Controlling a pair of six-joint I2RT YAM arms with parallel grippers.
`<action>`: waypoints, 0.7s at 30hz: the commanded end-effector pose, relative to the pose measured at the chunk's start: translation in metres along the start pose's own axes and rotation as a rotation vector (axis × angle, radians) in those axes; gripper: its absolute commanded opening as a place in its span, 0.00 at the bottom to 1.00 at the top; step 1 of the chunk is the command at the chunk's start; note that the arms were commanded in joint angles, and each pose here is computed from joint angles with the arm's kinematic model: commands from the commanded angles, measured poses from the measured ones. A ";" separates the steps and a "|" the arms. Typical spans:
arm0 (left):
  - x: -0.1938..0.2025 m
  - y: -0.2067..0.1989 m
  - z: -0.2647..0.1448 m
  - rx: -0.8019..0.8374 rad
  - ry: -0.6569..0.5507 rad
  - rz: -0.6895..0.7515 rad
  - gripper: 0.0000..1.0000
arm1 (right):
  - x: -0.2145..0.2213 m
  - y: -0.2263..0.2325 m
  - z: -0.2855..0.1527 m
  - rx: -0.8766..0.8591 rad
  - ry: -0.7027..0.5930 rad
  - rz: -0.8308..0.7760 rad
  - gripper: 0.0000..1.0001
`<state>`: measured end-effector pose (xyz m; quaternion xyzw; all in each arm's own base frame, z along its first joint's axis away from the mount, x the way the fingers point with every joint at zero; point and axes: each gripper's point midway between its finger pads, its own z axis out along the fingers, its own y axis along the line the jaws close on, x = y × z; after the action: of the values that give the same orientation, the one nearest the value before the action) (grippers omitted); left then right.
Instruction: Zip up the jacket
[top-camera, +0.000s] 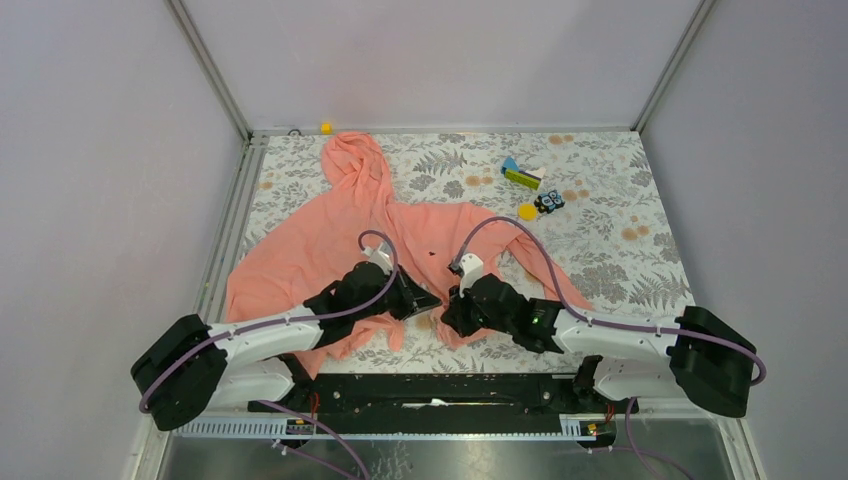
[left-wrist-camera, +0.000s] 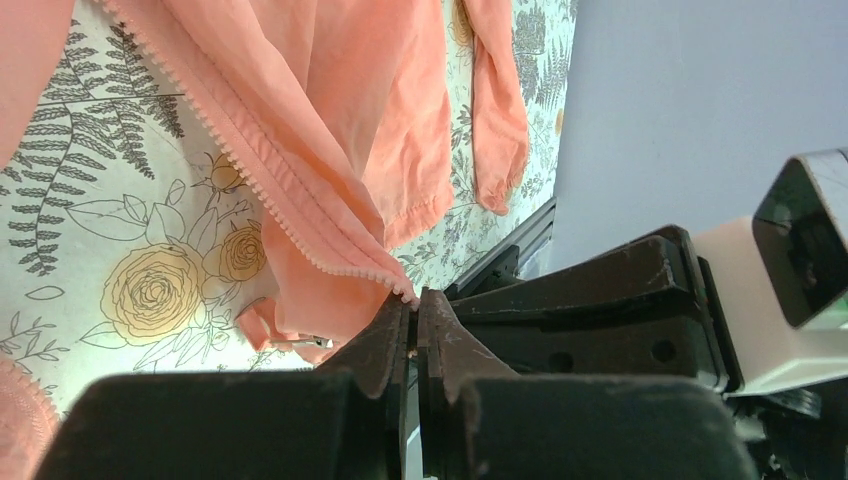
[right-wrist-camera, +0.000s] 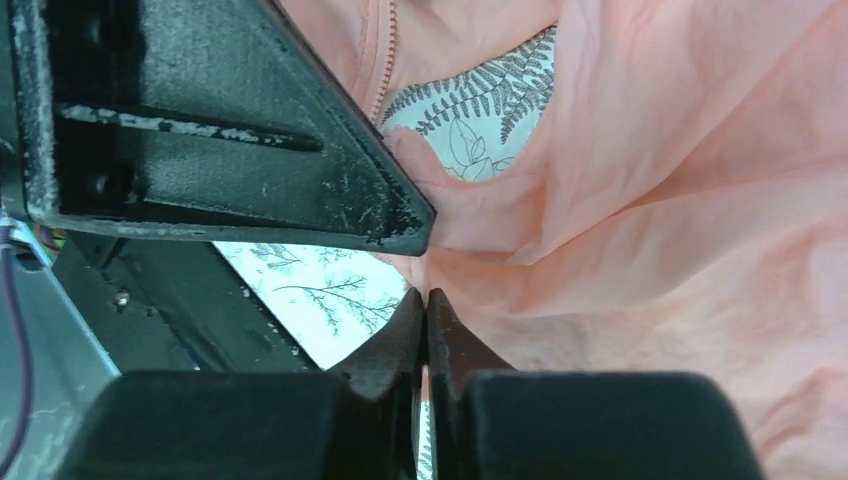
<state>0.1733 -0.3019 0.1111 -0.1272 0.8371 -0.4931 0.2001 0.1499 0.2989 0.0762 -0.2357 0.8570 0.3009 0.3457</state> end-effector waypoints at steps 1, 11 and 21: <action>-0.016 -0.027 -0.005 0.068 -0.058 0.015 0.00 | -0.004 0.012 0.000 -0.133 -0.007 -0.001 0.00; -0.001 -0.022 -0.014 0.139 -0.010 0.004 0.62 | -0.007 0.041 -0.029 -0.610 0.065 0.042 0.00; 0.014 -0.026 -0.015 0.181 0.014 0.000 0.44 | -0.010 0.039 -0.025 -0.614 0.065 0.067 0.00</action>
<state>0.1533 -0.2978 0.1116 -0.1196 0.8206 -0.5258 0.1894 0.1172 0.3030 0.0935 -0.2969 0.7688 0.5258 0.2104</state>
